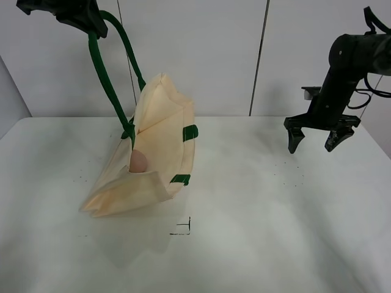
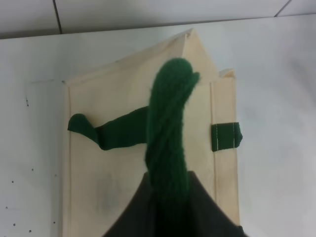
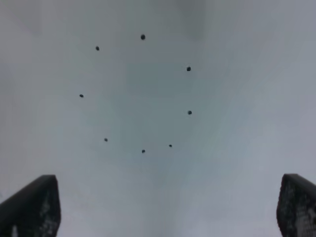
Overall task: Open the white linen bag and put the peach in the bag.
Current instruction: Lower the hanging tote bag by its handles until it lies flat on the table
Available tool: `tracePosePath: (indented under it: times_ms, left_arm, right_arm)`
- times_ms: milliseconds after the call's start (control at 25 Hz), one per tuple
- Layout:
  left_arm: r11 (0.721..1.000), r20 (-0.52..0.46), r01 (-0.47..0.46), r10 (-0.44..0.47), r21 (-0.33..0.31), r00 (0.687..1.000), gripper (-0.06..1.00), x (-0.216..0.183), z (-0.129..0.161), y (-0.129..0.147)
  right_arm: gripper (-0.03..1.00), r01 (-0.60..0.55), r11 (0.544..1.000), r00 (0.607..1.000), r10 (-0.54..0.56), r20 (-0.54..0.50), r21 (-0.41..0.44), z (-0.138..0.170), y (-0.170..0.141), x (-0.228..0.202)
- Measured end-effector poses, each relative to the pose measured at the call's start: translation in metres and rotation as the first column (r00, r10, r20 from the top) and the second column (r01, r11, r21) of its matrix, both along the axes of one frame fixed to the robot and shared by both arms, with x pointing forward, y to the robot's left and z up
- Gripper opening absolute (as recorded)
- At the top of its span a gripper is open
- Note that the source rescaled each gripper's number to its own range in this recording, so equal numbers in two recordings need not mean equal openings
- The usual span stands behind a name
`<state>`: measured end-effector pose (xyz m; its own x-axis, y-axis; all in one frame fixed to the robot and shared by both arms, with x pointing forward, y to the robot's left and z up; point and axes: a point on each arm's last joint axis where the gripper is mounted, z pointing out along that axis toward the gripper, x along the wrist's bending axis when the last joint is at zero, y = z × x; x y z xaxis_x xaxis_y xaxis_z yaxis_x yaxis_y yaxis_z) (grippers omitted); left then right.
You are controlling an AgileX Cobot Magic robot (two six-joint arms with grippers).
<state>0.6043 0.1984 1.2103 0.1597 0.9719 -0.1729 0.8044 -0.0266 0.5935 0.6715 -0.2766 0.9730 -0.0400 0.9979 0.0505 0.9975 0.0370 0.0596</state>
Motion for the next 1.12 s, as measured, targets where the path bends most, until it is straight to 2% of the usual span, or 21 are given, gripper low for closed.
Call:
tracePosePath:
  times_ms: [200,400,640,880,960,1040,1120]
  left_arm:
    - [1.0,0.0,0.0,0.0,0.0,1.0,0.0,0.0,0.0,0.0]
    - [1.0,0.0,0.0,0.0,0.0,1.0,0.0,0.0,0.0,0.0]
    - [1.0,0.0,0.0,0.0,0.0,1.0,0.0,0.0,0.0,0.0]
    - [1.0,0.0,0.0,0.0,0.0,1.0,0.0,0.0,0.0,0.0]
    - [1.0,0.0,0.0,0.0,0.0,1.0,0.0,0.0,0.0,0.0]
    - [1.0,0.0,0.0,0.0,0.0,1.0,0.0,0.0,0.0,0.0]
    - [1.0,0.0,0.0,0.0,0.0,1.0,0.0,0.0,0.0,0.0]
  right_arm:
    - [0.97,-0.009,1.0,1.0,0.009,0.02,0.0,0.022,-0.001,-0.019]
    - [0.97,-0.008,1.0,0.999,0.008,0.038,0.005,0.054,-0.002,-0.07]
    - [0.97,-0.009,1.0,0.993,0.008,0.119,0.009,0.097,-0.006,-0.167]
    - [0.97,-0.017,1.0,0.969,0.014,0.245,0.012,0.106,-0.01,-0.275]
    - [0.97,-0.023,1.0,0.946,0.019,0.323,0.011,0.103,-0.012,-0.31]
    - [0.97,-0.03,1.0,0.899,0.024,0.437,0.009,0.099,-0.013,-0.336]
    - [0.97,-0.034,0.999,0.834,0.024,0.55,0.007,0.095,-0.014,-0.361]
